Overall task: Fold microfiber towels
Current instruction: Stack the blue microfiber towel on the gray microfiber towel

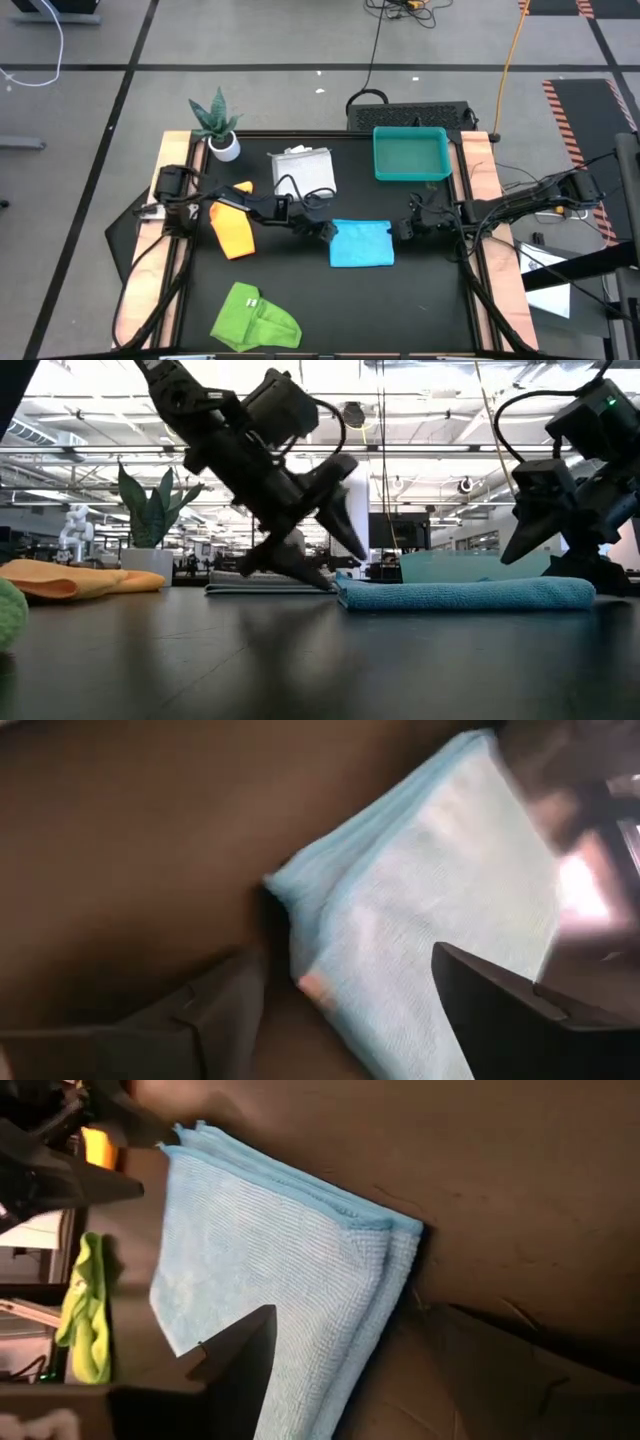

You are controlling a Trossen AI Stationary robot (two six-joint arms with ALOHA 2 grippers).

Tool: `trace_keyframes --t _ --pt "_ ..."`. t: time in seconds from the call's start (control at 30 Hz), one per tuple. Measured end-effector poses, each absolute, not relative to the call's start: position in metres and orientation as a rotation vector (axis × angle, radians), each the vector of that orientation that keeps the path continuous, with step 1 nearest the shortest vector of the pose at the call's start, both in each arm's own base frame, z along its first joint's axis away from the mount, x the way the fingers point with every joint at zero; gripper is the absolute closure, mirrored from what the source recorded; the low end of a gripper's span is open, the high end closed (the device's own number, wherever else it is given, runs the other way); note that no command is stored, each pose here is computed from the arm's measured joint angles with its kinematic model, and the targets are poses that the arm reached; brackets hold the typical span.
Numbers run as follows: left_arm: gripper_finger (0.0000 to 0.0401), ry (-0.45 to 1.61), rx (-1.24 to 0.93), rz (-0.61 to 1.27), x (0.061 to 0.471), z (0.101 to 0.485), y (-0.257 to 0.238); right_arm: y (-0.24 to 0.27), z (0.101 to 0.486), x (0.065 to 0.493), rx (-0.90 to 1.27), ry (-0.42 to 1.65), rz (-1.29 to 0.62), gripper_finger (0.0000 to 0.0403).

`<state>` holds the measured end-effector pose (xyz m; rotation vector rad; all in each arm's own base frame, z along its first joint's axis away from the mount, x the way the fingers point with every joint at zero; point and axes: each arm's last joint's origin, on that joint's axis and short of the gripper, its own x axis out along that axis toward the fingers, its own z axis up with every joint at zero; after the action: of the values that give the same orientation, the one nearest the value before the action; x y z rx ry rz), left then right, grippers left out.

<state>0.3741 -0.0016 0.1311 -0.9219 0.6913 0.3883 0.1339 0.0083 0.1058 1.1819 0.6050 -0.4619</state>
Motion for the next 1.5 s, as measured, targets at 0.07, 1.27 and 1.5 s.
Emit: trace_keyframes --t 0.07,1.27,1.5 --pt "0.0130 0.711 -0.921 0.393 0.374 0.121 -0.002 0.008 0.105 0.135 1.174 0.599 -0.479 0.0155" --pt "0.0388 0.635 -0.729 0.311 0.390 0.090 -0.002 0.004 0.098 0.150 0.952 0.542 -0.444 0.0400" --pt "0.0394 0.587 -0.675 0.246 0.385 0.129 -0.002 0.005 0.110 0.158 0.964 0.412 -0.354 0.0401"
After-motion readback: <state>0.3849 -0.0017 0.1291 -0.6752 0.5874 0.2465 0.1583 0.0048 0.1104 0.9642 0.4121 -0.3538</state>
